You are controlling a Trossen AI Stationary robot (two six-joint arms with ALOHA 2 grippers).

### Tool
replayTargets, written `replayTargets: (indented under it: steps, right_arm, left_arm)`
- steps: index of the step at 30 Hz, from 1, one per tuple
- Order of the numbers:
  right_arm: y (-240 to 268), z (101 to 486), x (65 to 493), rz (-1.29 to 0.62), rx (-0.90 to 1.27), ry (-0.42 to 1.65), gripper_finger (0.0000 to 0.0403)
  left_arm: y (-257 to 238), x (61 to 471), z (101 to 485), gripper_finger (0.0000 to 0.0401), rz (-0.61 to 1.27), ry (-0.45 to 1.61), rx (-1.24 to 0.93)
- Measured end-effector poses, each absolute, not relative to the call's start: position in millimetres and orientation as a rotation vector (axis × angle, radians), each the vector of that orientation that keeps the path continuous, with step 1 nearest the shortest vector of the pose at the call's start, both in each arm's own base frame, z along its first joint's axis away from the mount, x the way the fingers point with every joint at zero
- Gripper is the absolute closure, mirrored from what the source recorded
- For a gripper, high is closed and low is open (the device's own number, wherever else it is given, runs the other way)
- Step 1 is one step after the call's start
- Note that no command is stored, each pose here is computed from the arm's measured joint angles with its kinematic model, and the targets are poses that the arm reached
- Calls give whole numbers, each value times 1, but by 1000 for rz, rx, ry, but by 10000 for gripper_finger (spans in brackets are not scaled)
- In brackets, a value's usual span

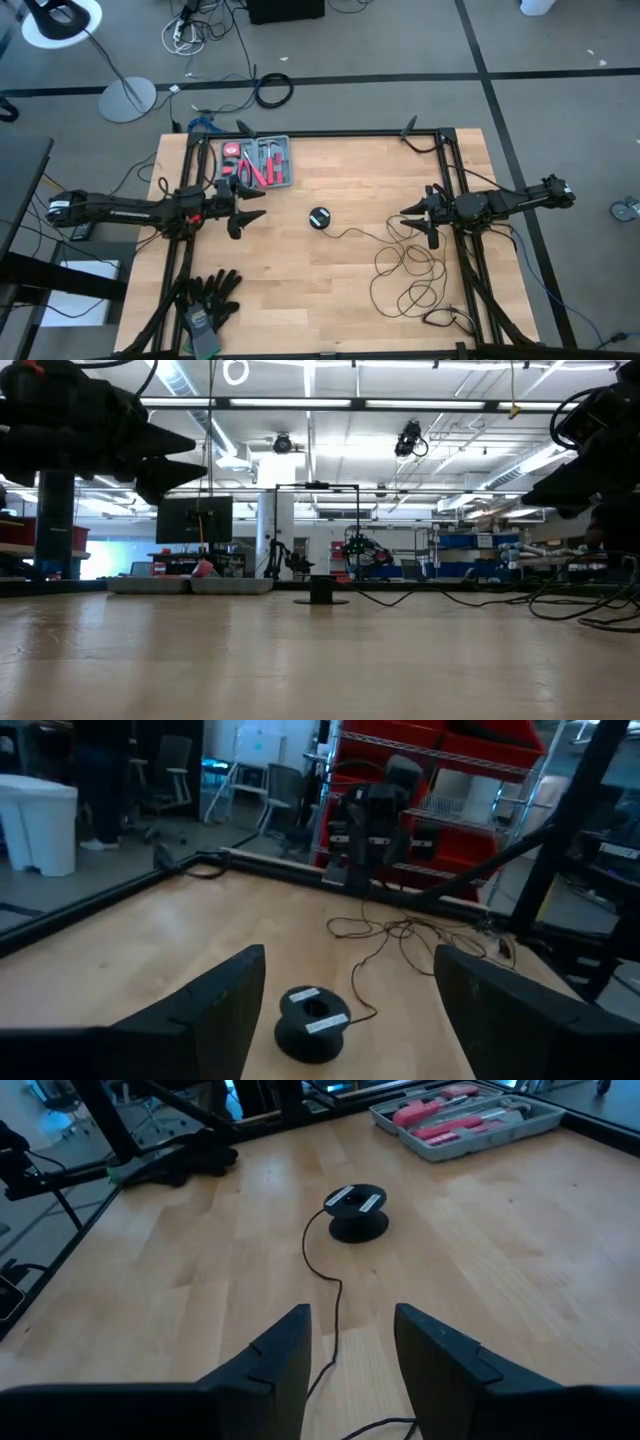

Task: Coil cords
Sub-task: Return to Home Position

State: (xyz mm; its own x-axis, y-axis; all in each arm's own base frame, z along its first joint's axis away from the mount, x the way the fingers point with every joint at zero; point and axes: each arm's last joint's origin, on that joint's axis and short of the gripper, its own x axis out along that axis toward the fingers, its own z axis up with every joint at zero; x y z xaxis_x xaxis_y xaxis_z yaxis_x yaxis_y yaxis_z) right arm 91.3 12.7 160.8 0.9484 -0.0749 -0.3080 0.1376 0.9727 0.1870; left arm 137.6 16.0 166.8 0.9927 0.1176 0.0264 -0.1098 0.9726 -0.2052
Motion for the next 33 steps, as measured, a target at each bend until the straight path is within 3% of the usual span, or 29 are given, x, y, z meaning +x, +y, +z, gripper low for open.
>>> replayTargets:
  steps: [9, 33]
  right_arm:
    - [13, 161, 91, -109, 209, 304, 257]
    - [13, 160, 91, -100, 212, 306, 258]
  left_arm:
    - [14, 118, 166, 107, 205, 4, -204]
    - [9, 98, 165, 107, 124, 3, -29]
